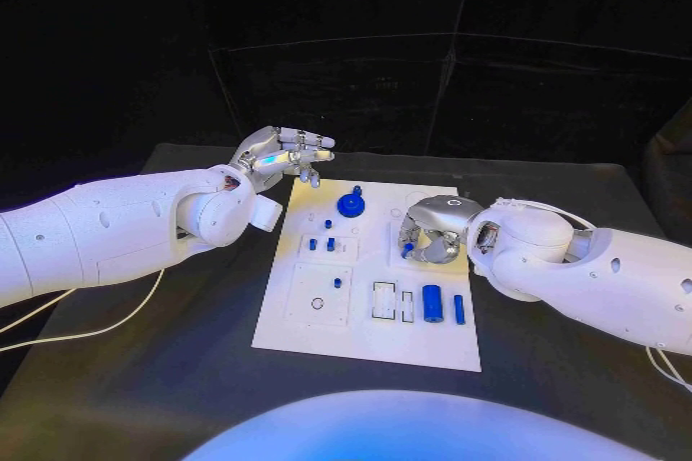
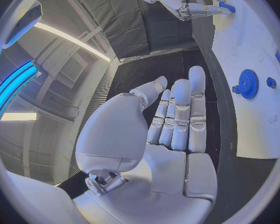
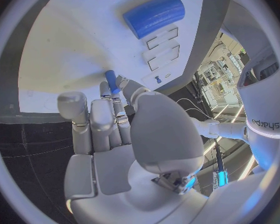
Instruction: Assemble the parts on the task board
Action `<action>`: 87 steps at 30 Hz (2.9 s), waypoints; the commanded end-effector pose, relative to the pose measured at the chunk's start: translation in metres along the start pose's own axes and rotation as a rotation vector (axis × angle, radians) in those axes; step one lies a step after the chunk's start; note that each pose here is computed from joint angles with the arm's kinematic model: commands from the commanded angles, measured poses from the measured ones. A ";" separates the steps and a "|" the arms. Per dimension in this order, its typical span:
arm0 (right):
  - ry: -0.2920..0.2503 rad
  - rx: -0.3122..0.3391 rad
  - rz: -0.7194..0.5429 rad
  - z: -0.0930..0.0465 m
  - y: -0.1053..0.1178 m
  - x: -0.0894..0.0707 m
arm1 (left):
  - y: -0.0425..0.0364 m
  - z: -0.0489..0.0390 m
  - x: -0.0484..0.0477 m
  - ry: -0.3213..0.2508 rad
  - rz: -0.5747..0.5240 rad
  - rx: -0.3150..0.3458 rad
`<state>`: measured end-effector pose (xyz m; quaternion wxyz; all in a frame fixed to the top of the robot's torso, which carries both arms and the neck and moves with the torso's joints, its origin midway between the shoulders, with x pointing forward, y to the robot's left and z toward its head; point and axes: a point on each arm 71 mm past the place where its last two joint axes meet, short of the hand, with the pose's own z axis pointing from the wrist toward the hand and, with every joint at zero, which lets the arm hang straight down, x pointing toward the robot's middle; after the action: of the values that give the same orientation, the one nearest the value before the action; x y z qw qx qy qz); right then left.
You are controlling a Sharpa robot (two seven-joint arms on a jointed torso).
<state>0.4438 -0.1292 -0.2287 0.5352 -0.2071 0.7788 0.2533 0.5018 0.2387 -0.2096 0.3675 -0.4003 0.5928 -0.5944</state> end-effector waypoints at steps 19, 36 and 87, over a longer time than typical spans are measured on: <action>-0.172 -0.071 0.059 -0.017 0.009 -0.015 | 0.0001 0.0001 -0.0014 0.012 -0.010 -0.013; -0.220 -0.330 0.118 -0.006 0.082 -0.021 | 0.0002 0.0022 0.0022 0.020 -0.012 -0.012; 0.002 -0.371 -0.025 0.043 0.136 0.031 | 0.0002 0.0052 0.0080 0.034 -0.016 -0.011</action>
<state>0.3835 0.0027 -0.2468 0.4831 -0.3000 0.7174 0.4024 0.5031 0.2306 -0.2110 0.3550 -0.3984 0.6004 -0.5956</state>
